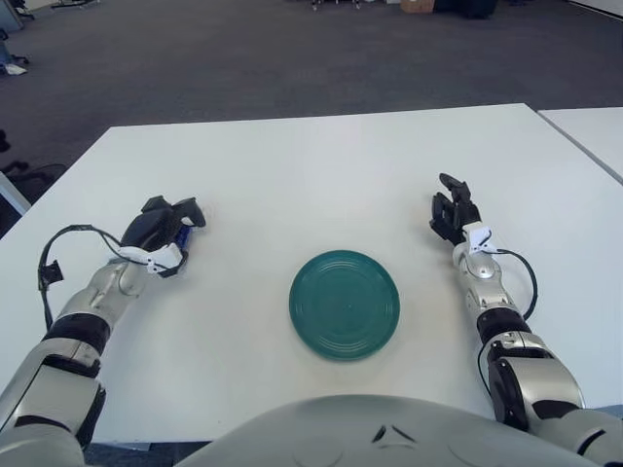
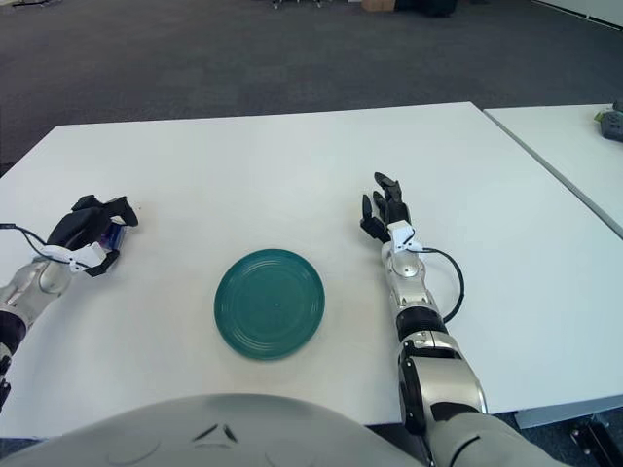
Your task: Put the gum into the plate.
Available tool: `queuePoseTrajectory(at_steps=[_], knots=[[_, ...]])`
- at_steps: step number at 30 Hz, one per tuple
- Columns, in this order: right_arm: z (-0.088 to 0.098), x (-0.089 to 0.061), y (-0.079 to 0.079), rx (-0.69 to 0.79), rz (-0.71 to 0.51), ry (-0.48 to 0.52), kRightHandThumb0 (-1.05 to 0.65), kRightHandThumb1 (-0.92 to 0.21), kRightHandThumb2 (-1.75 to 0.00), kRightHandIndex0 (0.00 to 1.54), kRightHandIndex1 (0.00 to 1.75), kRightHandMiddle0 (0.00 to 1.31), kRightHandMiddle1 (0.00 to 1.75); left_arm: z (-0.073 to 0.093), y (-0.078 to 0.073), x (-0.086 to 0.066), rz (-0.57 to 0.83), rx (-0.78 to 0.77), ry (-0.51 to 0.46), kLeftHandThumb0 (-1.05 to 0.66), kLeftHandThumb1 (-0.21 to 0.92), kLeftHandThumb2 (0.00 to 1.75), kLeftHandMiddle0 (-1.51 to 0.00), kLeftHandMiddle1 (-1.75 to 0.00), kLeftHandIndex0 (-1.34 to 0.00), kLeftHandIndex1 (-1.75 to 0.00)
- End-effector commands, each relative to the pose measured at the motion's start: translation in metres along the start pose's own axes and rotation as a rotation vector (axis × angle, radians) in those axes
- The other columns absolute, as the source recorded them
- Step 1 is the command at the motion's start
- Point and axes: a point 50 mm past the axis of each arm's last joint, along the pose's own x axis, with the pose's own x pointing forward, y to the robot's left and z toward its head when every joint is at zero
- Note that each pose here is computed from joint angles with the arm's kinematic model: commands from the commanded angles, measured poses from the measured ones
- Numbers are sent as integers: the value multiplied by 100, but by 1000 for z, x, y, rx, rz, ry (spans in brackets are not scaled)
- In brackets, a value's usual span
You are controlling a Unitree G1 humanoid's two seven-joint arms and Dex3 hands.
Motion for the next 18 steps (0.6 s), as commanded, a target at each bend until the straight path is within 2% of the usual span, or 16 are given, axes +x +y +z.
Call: queuePoseTrajectory(at_steps=[1, 5, 8, 14, 18], knots=[[-11, -8, 8, 5, 31, 62, -63, -92, -83, 29, 0, 0, 49, 23, 11, 0, 23, 13, -94, 51, 22, 143, -68, -175, -88, -175], [-12, -10, 8, 12, 40, 61, -63, -92, -83, 29, 0, 0, 50, 54, 15, -1, 7, 53, -203, 50, 24, 140, -67, -175, -85, -175], [-12, -11, 9, 12, 42, 60, -63, -92, -82, 29, 0, 0, 50, 64, 16, -3, -3, 77, -233, 49, 25, 139, -65, -175, -83, -175], [-14, -14, 11, 3, 53, 66, -64, -92, -80, 27, 0, 0, 50, 99, 0, -6, -29, 45, -317, 49, 27, 137, -64, -175, -82, -175], [-15, -15, 13, 0, 54, 70, -64, -92, -80, 26, 0, 0, 49, 115, -5, -5, -66, 43, -362, 49, 27, 137, -64, -175, -82, -175]])
